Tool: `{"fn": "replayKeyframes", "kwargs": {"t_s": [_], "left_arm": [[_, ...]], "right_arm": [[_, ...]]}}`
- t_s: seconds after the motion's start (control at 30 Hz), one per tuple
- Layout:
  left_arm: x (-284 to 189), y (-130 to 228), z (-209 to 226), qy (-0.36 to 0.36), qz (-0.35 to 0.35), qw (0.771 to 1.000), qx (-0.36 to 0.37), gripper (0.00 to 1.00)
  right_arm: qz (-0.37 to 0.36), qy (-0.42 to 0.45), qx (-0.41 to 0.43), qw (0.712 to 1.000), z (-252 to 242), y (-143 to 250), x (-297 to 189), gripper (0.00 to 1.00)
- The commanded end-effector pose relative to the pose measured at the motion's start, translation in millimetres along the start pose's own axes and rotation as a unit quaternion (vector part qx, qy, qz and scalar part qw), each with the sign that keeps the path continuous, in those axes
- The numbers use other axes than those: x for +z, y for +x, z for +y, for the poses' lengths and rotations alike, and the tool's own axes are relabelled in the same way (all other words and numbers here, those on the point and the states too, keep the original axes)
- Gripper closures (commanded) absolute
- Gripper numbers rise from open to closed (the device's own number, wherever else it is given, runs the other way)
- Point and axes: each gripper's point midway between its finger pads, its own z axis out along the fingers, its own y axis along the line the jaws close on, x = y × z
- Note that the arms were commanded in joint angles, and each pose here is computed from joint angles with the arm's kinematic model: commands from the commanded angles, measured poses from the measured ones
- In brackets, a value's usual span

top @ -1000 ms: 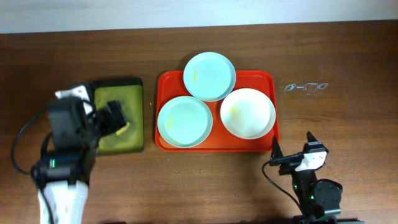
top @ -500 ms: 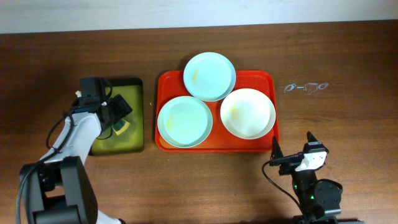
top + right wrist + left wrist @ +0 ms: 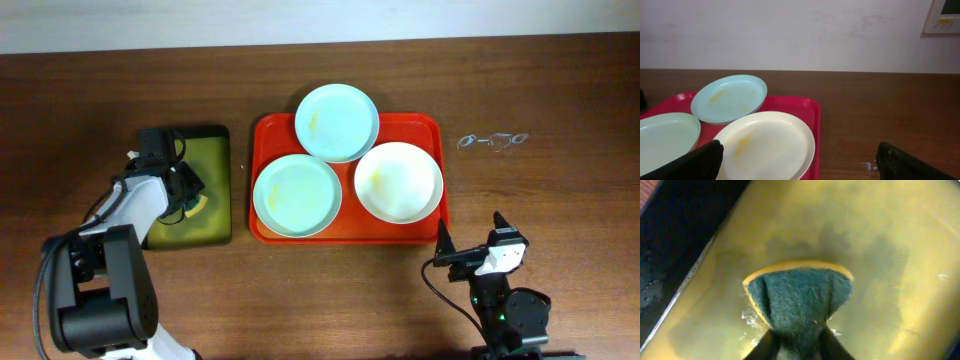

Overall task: Clean dirty plates on tray and stack at the side
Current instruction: 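Grasp the green-yellow sponge from the soapy black tray with the left gripper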

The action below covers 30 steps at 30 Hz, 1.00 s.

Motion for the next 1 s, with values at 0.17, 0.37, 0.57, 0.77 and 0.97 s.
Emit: {"fn": "replayKeyframes", "kwargs": {"t_s": [0.17,0.37,0.57,0.77,0.97], "left_arm": [[-106.7,-60.4,-21.7,0.074,-0.119,0.99,-0.017,1.0],[-147.9,-59.3,-9.0,0.074,-0.156,0.985,-0.023,1.0],[-63.4,-16.9,-5.6,0.045,-0.054,0.998,-0.003,1.0],[-182.0,-43.9,-58.3,0.221,-0.148,0.96,0.093,1.0],[-231.0,-15.5,-82.2,0.264,-0.169,0.94,0.137,1.0]], "right_arm": [[0.002,0.006,0.006,1.0,-2.4,2.8,0.1,0.02],[0.002,0.006,0.006,1.0,-2.4,2.8,0.1,0.02],[0.002,0.006,0.006,1.0,-2.4,2.8,0.1,0.02],[-0.002,0.013,0.001,1.0,-5.2,1.2,0.1,0.02],[-0.186,-0.111,-0.025,0.976,39.2,-87.5,-21.4,0.02]]}}
